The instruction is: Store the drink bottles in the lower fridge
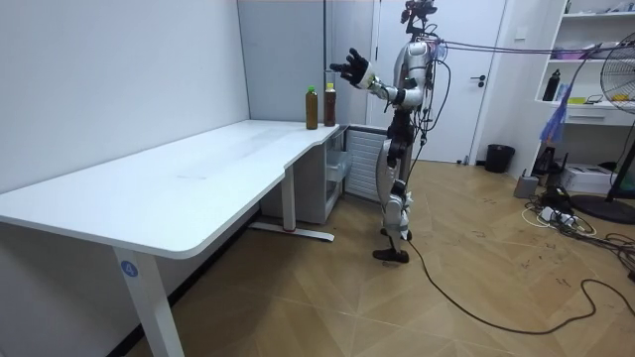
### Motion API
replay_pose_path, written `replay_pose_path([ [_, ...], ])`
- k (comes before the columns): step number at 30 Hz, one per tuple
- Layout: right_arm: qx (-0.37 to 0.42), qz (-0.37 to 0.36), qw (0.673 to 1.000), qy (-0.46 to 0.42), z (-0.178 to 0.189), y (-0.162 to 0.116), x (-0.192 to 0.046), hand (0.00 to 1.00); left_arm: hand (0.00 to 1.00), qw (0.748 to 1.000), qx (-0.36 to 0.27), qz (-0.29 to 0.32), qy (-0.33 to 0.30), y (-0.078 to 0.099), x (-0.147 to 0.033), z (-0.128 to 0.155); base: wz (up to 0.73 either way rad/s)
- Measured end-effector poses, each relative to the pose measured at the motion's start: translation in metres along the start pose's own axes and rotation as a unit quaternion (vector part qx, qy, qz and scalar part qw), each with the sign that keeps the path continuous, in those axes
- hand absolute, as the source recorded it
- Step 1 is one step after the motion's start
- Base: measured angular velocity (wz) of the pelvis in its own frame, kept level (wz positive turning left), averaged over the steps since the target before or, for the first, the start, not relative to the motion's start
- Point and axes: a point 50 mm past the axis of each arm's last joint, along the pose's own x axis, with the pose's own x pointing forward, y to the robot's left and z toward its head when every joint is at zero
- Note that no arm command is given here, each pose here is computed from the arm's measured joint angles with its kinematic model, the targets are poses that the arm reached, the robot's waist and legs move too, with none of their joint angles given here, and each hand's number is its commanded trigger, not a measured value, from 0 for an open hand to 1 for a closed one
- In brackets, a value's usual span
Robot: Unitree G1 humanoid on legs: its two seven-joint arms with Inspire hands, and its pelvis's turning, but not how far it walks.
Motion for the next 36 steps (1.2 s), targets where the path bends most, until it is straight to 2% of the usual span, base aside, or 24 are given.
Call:
replay_pose_path([
  [4, -0.016, 0.000, 1.000, -0.006, 0.007, -0.002, 0.000, 0.00, 0.00, 0.998, -0.009, -0.067, -0.002, -0.012, -0.002, 0.002, 0.00],
  [7, -0.032, 0.001, 0.999, -0.006, 0.011, -0.002, 0.001, 0.00, 0.00, 0.991, -0.025, -0.130, 0.013, -0.030, -0.009, -0.002, 0.00],
  [9, -0.035, 0.003, 0.999, -0.006, 0.015, -0.002, 0.001, 0.00, 0.00, 0.981, -0.040, -0.186, 0.020, -0.048, -0.013, -0.002, 0.02],
  [18, -0.056, 0.011, 0.998, -0.004, 0.016, -0.004, 0.001, 0.00, 0.00, 0.933, -0.084, -0.349, -0.009, -0.093, -0.022, 0.015, -0.03],
  [28, -0.075, 0.016, 0.997, 0.020, 0.010, -0.004, 0.001, 0.00, 0.00, 0.893, -0.085, -0.441, 0.025, -0.109, -0.038, 0.009, -0.05],
  [36, -0.084, 0.021, 0.996, 0.036, 0.005, -0.002, 0.001, 0.00, 0.00, 0.872, -0.090, -0.479, 0.039, -0.116, -0.048, 0.007, 0.00],
])
